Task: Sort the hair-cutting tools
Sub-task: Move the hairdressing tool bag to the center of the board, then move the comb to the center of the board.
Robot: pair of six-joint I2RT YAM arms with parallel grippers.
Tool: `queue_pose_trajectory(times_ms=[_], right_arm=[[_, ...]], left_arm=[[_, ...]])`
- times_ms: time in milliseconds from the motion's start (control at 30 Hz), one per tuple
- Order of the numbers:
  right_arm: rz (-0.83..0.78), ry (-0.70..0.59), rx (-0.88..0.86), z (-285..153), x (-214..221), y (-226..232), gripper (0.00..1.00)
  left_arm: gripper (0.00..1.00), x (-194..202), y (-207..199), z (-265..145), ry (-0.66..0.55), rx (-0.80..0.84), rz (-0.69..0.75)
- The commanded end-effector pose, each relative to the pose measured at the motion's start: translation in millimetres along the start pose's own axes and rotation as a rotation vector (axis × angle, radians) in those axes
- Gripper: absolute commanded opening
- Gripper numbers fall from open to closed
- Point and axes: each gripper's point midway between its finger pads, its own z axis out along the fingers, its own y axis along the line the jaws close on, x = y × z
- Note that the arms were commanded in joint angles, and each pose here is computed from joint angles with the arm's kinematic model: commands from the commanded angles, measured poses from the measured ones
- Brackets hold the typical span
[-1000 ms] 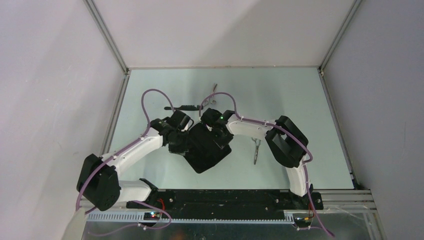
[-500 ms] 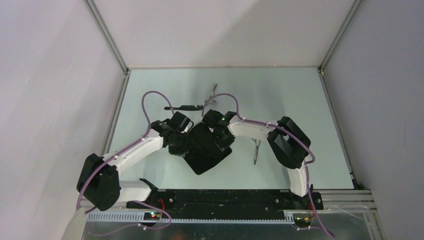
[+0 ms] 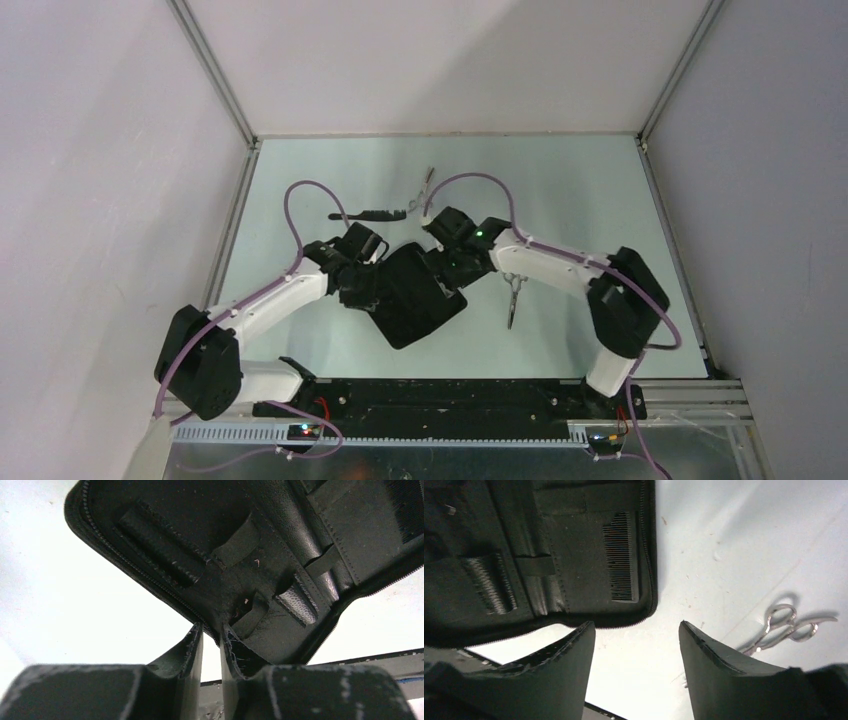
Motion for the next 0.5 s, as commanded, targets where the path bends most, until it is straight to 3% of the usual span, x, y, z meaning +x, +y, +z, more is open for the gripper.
queue_pose_trajectory(times_ms=[0,133,300,367,467], right_arm=[[0.080,-0.213,-0.055,-47,-35,-6,0.68],[0.170,-0.369,-0.065,-83,-48,-27,0.73],[0.320,-0.567,-0.056,-119,-57,-70,0.82],[0.370,-0.647,-0.058,-132,-54,-86,0.85],[0.432,-0.757,-0.054,-145,-61,-109,0.90]], left_arm=[[0.27,-19,-1,-8,-0.087,-0.018,-0.006],[0.51,-27,-1,-14,-0.124,-0.025,-0.035],[0.92,-41,6,-34,-0.193,-0.023,-0.113],[0.99,-51,13,-46,-0.232,-0.020,-0.152],[0.99,-71,25,-64,-0.302,-0.004,-0.229]])
